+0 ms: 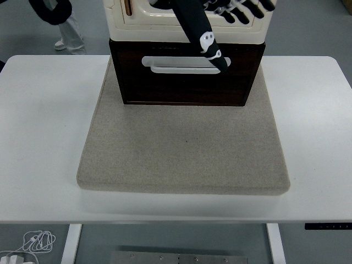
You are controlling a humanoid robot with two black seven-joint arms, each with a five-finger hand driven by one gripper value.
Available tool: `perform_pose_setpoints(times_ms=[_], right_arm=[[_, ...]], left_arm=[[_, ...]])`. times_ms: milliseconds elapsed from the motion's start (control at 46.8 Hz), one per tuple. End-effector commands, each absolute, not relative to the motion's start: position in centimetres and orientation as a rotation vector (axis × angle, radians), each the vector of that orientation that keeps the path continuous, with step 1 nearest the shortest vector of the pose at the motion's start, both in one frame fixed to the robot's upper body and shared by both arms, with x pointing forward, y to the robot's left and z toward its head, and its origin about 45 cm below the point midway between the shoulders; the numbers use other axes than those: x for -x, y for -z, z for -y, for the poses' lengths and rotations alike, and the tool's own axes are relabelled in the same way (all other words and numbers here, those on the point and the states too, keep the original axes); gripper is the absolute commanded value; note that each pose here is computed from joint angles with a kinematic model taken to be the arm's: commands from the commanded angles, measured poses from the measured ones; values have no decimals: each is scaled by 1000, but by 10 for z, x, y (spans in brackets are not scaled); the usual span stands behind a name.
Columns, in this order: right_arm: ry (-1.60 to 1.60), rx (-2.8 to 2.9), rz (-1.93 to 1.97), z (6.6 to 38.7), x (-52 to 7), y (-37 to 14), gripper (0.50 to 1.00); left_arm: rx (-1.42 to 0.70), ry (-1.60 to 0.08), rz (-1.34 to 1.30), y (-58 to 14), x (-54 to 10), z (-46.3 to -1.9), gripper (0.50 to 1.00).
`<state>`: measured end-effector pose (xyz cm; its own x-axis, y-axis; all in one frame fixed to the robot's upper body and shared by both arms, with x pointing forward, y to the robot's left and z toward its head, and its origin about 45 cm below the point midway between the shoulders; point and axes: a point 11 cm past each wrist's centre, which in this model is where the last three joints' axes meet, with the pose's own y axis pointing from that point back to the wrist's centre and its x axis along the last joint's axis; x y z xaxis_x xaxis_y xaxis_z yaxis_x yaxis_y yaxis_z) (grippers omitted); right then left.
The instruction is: Open the drawer under the combination cabinet
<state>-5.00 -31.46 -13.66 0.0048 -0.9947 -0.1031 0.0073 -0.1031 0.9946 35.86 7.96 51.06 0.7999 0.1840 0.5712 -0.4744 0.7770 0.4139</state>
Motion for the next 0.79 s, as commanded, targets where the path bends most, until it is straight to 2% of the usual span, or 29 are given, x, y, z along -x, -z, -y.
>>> perform_pose_setpoints(times_ms=[0, 214, 470, 769], right_arm=[[1285, -1281, 1149, 315, 50, 137, 926], [1284, -1283, 1150, 315, 50, 137, 926], [1285, -1281, 1149, 315, 50, 137, 926], [1284, -1283, 1150, 315, 50, 137, 926]], left_arm=[[-627, -363, 511, -497, -358, -81, 1000], [-726, -387, 464, -477, -367, -87, 1000], [-793, -500, 433, -471, -401, -106, 1000], [-919, -492, 417, -448, -412, -131, 1000]])
